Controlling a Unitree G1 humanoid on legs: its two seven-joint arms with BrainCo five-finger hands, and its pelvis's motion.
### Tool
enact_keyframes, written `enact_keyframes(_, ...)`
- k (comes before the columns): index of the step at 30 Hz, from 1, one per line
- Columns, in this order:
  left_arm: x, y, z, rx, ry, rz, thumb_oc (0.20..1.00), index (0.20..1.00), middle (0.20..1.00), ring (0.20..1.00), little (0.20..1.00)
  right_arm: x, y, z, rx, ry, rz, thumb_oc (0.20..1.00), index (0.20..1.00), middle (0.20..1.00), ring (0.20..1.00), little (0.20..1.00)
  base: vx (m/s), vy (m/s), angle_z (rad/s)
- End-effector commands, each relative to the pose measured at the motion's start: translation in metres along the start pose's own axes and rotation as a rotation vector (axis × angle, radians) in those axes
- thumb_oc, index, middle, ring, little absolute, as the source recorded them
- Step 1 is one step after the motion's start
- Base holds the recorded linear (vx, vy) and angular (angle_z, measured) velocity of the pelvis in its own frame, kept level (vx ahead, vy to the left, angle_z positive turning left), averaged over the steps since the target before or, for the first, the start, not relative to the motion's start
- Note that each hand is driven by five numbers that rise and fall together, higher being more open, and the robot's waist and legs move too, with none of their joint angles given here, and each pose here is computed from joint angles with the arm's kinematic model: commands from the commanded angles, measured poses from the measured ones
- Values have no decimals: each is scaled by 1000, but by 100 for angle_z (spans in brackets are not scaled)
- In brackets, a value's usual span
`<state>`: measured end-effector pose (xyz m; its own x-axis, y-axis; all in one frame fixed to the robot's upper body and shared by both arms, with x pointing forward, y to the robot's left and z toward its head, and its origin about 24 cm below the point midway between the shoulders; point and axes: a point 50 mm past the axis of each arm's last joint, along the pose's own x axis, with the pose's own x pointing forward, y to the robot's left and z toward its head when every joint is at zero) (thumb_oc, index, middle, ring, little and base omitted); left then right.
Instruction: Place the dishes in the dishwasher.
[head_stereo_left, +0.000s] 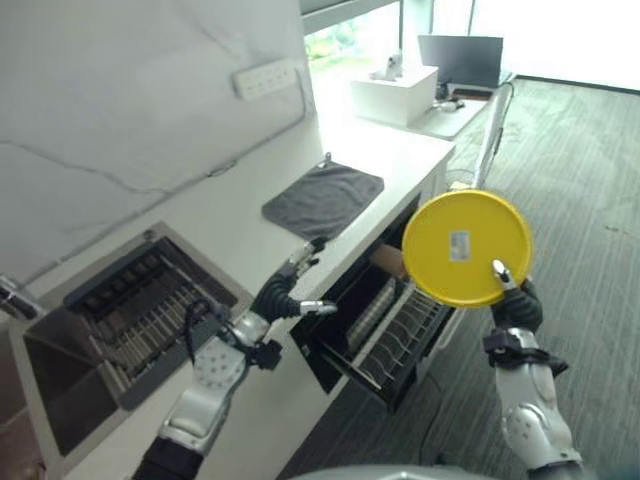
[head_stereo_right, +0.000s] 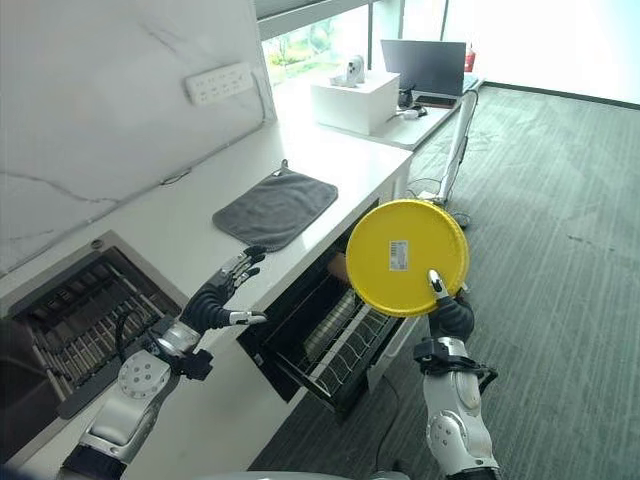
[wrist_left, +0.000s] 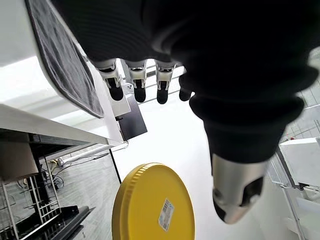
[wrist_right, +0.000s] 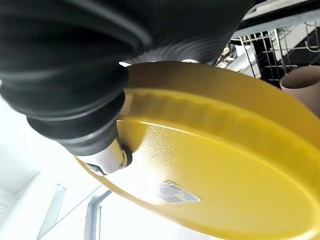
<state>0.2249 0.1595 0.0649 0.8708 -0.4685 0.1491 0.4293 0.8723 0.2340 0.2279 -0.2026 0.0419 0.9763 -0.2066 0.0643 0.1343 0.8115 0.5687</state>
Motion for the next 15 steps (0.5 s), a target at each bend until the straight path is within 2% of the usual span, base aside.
enact_keyframes(1,13,19,30,128,-131,11,1000,1000,1000,1000,1000,23,41,31,115,-177,141,200,200,200,200,200,50,61,21)
enact_keyframes(9,12,17,31,146,-137,24,1000,1000,1000,1000,1000,28,49,13,137,-124,110,200,200,200,200,200,-10,55,17)
enact_keyframes(15,10,18,31,150,-130,34,1000,1000,1000,1000,1000,29,39,6,139,-138,-8,200,200,200,200,200,13,46,7)
